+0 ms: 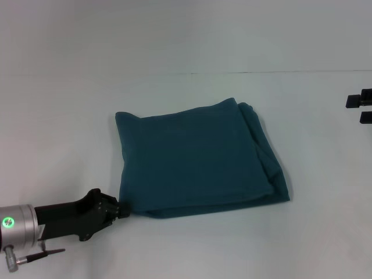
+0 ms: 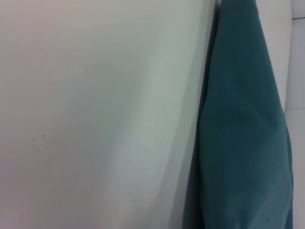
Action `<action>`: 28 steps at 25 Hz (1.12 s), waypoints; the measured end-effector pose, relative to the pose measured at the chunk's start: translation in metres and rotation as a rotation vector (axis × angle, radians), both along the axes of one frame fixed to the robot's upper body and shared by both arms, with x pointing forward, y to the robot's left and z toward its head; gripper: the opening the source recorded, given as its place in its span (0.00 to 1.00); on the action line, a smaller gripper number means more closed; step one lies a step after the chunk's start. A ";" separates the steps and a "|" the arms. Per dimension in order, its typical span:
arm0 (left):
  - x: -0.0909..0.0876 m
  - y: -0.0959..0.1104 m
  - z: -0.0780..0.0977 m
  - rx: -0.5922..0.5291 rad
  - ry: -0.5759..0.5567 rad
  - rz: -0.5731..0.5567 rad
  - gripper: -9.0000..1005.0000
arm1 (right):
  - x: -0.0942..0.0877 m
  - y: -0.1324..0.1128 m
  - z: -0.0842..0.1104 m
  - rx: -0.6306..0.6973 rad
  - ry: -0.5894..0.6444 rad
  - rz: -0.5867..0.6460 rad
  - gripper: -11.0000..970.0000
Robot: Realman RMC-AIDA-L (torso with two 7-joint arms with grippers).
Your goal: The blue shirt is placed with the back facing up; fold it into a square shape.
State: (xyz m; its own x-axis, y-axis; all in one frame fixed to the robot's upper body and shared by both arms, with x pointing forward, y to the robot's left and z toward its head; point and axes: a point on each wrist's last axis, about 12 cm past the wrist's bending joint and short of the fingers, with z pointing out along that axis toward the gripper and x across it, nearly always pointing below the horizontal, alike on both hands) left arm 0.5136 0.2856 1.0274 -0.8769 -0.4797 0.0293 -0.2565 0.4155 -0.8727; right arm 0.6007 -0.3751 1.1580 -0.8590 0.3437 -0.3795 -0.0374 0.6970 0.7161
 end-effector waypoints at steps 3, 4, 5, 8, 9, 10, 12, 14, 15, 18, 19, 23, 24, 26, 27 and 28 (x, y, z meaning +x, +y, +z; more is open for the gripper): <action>0.002 0.002 0.003 0.010 -0.032 -0.018 0.14 | 0.000 0.000 0.000 -0.001 -0.001 0.001 0.71; 0.003 0.004 0.005 0.012 -0.047 -0.020 0.14 | 0.000 0.000 0.000 -0.001 -0.001 0.001 0.71; 0.002 0.008 0.007 0.013 -0.067 -0.016 0.15 | -0.001 -0.001 -0.001 -0.001 0.001 0.000 0.71; 0.000 0.020 0.012 0.010 -0.088 0.011 0.16 | -0.002 -0.002 -0.002 -0.003 0.001 -0.001 0.71; 0.000 0.025 0.015 0.013 -0.096 0.016 0.17 | -0.002 -0.002 -0.002 -0.006 -0.002 0.001 0.71; -0.001 0.032 0.018 0.023 -0.110 0.023 0.17 | -0.002 -0.002 -0.002 -0.009 -0.006 0.006 0.71; -0.003 0.043 0.026 0.048 -0.161 0.019 0.18 | -0.003 -0.002 -0.002 -0.031 -0.022 0.031 0.71; -0.004 0.054 0.038 0.083 -0.262 -0.016 0.26 | -0.003 -0.002 -0.002 -0.042 -0.030 0.041 0.71; -0.005 0.057 0.045 0.100 -0.332 -0.055 0.29 | -0.003 -0.002 -0.002 -0.055 -0.040 0.054 0.71; -0.007 0.059 0.062 0.138 -0.521 -0.198 0.40 | -0.005 -0.002 -0.006 -0.086 -0.065 0.097 0.71; -0.006 0.059 0.067 0.158 -0.572 -0.238 0.47 | -0.007 -0.002 -0.007 -0.093 -0.071 0.120 0.71; 0.006 0.056 0.084 0.210 -0.647 -0.342 0.65 | -0.013 0.006 -0.007 -0.107 -0.121 0.255 0.74; 0.010 0.055 0.088 0.221 -0.661 -0.374 0.67 | -0.014 0.010 -0.005 -0.111 -0.147 0.301 0.76; 0.018 0.051 0.095 0.245 -0.688 -0.448 0.71 | -0.013 0.020 -0.002 -0.108 -0.213 0.386 0.81; 0.021 0.049 0.098 0.255 -0.700 -0.491 0.73 | -0.013 0.028 0.000 -0.101 -0.255 0.436 0.84; 0.024 0.046 0.101 0.265 -0.707 -0.529 0.75 | -0.012 0.035 0.000 -0.093 -0.283 0.473 0.86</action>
State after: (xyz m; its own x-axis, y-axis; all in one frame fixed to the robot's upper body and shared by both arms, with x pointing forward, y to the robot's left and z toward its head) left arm 0.5378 0.3314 1.1286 -0.7559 0.0741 -0.6504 0.5804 0.5355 -0.6135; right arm 0.5888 -0.3401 1.1584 -0.7717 -0.1001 -0.6280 -0.5432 0.6173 0.5691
